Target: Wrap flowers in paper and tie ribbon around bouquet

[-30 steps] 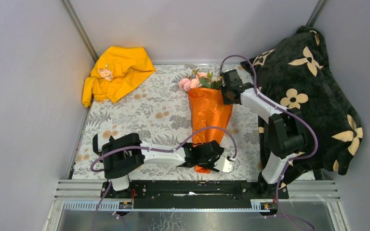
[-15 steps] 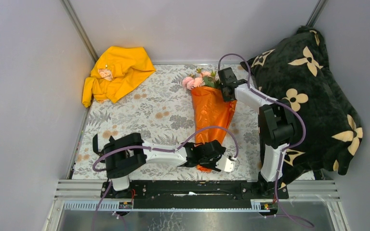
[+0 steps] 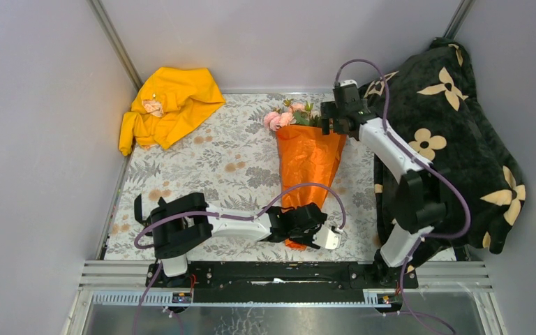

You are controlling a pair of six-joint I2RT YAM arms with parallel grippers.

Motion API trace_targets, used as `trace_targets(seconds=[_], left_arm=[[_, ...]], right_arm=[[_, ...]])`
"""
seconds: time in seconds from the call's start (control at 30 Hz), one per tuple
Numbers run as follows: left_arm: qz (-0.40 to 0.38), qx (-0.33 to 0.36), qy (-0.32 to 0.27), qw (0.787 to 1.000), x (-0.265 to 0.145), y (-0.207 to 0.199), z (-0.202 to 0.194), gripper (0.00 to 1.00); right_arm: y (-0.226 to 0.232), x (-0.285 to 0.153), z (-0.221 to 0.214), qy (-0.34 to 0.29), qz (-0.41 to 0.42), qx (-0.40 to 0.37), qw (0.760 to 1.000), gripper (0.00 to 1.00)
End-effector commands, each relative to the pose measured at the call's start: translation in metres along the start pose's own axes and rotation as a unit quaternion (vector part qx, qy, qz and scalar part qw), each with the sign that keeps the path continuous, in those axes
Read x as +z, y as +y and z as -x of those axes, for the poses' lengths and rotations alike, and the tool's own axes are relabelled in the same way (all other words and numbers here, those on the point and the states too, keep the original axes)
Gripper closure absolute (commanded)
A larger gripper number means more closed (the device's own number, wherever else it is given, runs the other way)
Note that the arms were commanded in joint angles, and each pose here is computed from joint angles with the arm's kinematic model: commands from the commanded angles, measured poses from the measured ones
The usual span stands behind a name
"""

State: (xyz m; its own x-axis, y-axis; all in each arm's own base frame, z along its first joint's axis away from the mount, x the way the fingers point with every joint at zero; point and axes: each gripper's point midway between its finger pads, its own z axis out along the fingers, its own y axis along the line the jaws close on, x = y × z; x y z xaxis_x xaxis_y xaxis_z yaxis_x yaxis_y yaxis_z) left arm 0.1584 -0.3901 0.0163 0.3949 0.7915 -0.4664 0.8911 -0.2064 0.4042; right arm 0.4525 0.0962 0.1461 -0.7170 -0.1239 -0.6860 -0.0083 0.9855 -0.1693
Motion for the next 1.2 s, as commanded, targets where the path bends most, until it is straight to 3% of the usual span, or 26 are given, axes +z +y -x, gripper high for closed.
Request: trace_targets(seconds=[0.0,0.13,0.3,0.47,0.7,0.8,1.1,1.13,1.17], left_arm=[[-0.190,-0.020,0.131,0.973,-0.003,-0.109,-0.084,0.34],[-0.189,-0.020,0.131,0.973,-0.004,-0.108,-0.084,0.34],[-0.188,-0.021,0.131,0.973,-0.004,-0.108,-0.084,0.33],[-0.187,-0.021,0.131,0.973,-0.004,-0.108,-0.084,0.33],[-0.188,-0.021,0.131,0.973,-0.004,-0.108,-0.084,0.33],[-0.187,-0.021,0.131,0.973,-0.004,-0.108,-0.084,0.33],[-0.185,-0.021,0.123,0.975,-0.012,-0.099,-0.075,0.33],[-0.180,-0.023,0.117,0.976,-0.016,-0.091,-0.067,0.32],[-0.177,-0.027,0.110,0.978,-0.022,-0.083,-0.059,0.29]], right_arm=[[0.016,-0.055,-0.016,0.006,0.085,0.073,0.994,0.00],[0.032,-0.060,-0.063,0.034,0.131,0.118,0.984,0.00],[0.038,-0.047,-0.115,0.072,0.131,0.152,0.977,0.00],[0.067,-0.037,-0.146,0.106,0.197,0.175,0.959,0.00],[0.082,-0.018,-0.190,0.154,0.215,0.190,0.945,0.04],[0.087,-0.013,-0.200,0.163,0.226,0.194,0.941,0.18],[0.097,-0.016,-0.194,0.141,0.263,0.196,0.934,0.93],[0.097,-0.015,-0.192,0.138,0.262,0.194,0.935,1.00],[0.096,-0.015,-0.190,0.135,0.261,0.193,0.936,1.00]])
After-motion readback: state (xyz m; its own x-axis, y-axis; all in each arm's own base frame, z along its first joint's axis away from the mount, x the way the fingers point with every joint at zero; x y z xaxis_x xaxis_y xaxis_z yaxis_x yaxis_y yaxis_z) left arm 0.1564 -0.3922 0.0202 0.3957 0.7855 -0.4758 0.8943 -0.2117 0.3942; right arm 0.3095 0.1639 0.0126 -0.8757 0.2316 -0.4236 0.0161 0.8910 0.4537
